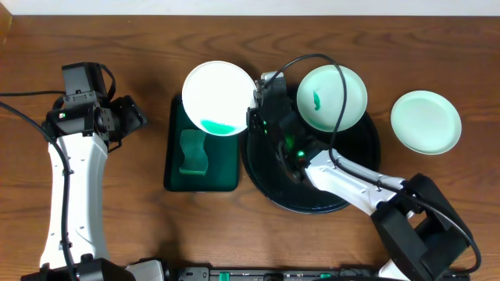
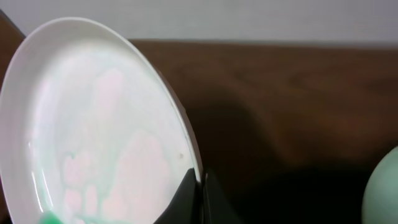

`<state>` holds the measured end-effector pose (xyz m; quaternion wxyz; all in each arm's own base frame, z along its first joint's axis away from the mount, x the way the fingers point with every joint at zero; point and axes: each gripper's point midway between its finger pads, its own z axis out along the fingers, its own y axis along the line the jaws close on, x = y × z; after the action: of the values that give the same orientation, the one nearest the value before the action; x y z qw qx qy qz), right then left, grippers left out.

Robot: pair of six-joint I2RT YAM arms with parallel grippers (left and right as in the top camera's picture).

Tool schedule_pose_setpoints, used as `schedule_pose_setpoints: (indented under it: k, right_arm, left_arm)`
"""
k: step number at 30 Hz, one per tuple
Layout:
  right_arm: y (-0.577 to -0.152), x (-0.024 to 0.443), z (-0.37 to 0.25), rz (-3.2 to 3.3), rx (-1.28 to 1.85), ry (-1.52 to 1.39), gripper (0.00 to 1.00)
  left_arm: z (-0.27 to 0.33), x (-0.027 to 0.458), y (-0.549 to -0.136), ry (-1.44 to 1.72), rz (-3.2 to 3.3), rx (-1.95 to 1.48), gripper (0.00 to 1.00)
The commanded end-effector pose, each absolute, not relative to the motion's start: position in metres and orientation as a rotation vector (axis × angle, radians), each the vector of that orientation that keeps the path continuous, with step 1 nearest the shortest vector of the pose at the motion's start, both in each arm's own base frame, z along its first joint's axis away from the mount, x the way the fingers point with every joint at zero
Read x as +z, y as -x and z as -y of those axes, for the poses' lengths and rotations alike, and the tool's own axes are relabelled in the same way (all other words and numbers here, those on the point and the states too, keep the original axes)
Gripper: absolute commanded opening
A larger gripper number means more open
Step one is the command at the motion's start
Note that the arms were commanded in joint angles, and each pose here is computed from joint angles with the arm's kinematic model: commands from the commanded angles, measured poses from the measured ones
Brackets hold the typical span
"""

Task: Clean dirty plates on tray and stack at the side
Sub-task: 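Swing the white plate with right gripper over the green tray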

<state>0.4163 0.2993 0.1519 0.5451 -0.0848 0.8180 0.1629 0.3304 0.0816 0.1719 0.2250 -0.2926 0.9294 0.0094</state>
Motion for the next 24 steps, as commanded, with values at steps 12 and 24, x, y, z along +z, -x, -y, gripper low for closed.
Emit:
schedule_pose_setpoints:
  k: [12, 24]
  right_arm:
    - [-0.399, 0.237, -0.341, -1.424, -0.124, 0.707, 0.01]
    - [-0.38, 0.282, -0.353, -1.134, -0.434, 0.865, 0.01]
  left_arm:
    - [-0.084, 0.176, -0.331, 0.813, -2.553, 0.037, 0.79]
    - [-0.084, 0.176, -0.331, 0.813, -2.553, 0.037, 0.79]
